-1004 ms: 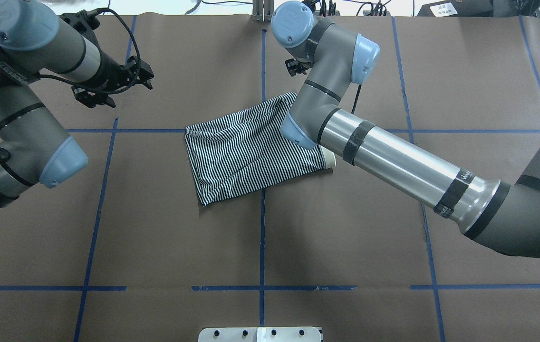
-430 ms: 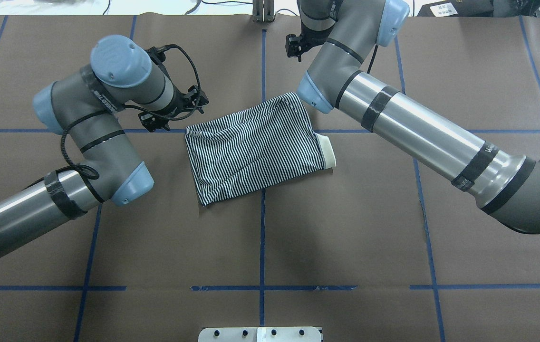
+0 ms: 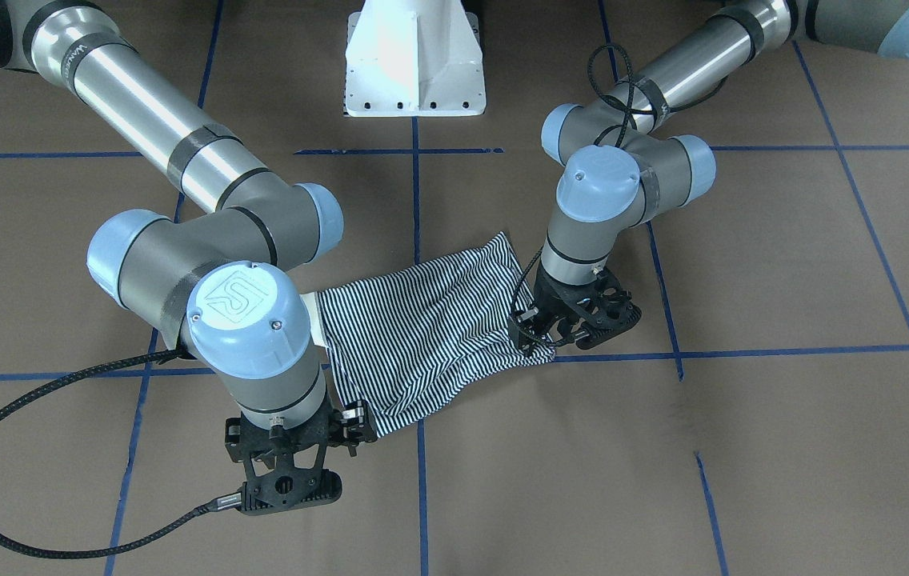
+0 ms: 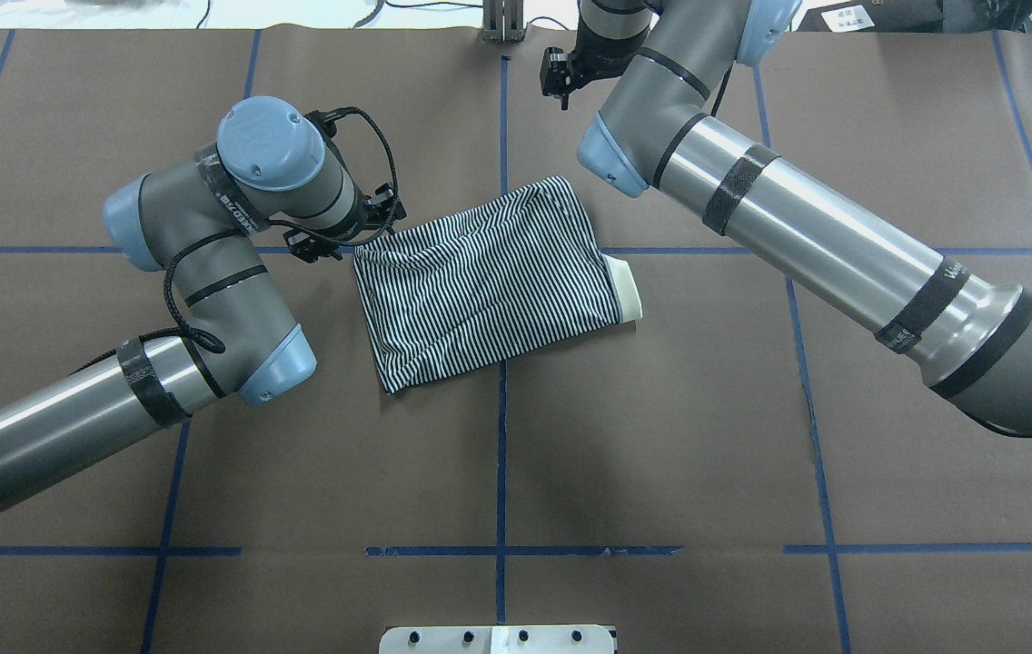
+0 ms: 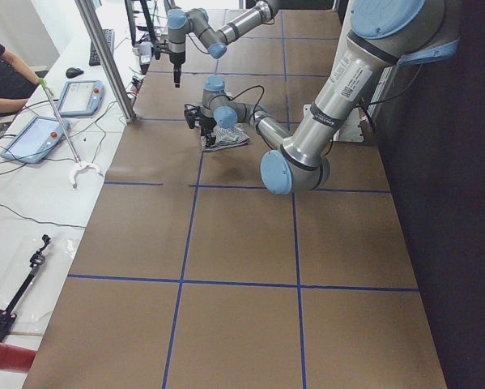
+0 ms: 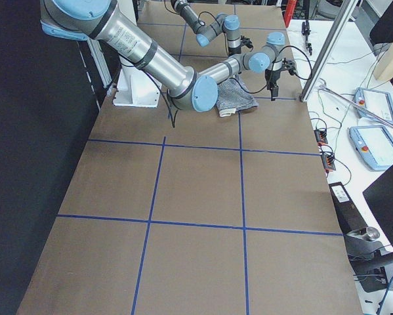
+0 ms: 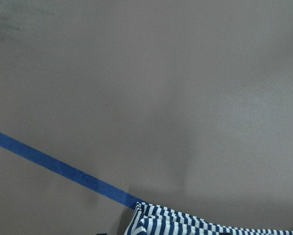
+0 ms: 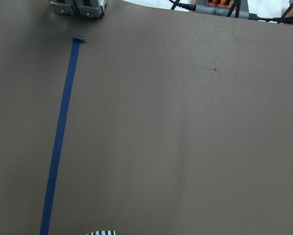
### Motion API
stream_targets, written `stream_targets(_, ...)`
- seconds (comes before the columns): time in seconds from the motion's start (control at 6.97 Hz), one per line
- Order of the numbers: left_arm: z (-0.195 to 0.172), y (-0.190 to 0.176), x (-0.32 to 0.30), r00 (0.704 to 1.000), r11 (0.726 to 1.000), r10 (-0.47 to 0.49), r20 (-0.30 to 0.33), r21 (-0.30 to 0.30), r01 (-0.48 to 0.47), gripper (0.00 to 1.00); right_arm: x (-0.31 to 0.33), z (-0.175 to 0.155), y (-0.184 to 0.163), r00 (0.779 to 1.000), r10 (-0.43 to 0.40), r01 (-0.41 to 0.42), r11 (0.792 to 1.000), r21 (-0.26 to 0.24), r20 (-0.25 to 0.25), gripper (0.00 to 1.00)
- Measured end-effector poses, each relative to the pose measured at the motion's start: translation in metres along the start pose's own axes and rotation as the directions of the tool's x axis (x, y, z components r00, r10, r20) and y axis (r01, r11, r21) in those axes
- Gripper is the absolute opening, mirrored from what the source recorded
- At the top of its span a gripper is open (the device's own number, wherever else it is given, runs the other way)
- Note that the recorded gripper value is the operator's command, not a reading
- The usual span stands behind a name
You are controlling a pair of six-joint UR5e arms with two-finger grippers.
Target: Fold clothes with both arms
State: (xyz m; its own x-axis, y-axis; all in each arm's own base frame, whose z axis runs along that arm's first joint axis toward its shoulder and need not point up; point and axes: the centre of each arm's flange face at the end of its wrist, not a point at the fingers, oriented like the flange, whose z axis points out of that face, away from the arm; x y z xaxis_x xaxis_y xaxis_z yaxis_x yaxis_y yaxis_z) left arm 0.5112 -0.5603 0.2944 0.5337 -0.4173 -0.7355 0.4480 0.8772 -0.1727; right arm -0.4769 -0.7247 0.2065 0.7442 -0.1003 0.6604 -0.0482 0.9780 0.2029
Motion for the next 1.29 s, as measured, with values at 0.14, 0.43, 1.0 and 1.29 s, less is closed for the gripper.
stream_targets(0.14,0.003,0.004,0.000,1.000,1.000,0.004,0.005,-0.004,-0.004,0.43,0.001,0.001,0.000,1.000,0.002,-0.002,1.000,-0.001,0.000,1.00)
stream_targets(0.43,0.008,0.010,-0.001,1.000,1.000,0.008,0.017,0.000,-0.008,0.13,0.003,0.002,0.001,1.000,0.004,-0.004,1.000,-0.003,-0.001,1.00)
stream_targets(1.0,0.008,0.003,-0.004,1.000,1.000,0.011,0.021,0.012,-0.012,0.00,0.006,0.004,0.002,1.000,0.005,-0.005,1.000,-0.004,-0.003,1.00)
stream_targets(1.29,0.001,-0.020,-0.008,0.999,0.999,0.030,0.023,0.034,-0.031,0.00,0.011,0.007,0.006,1.000,0.006,-0.006,1.000,-0.004,-0.002,1.00)
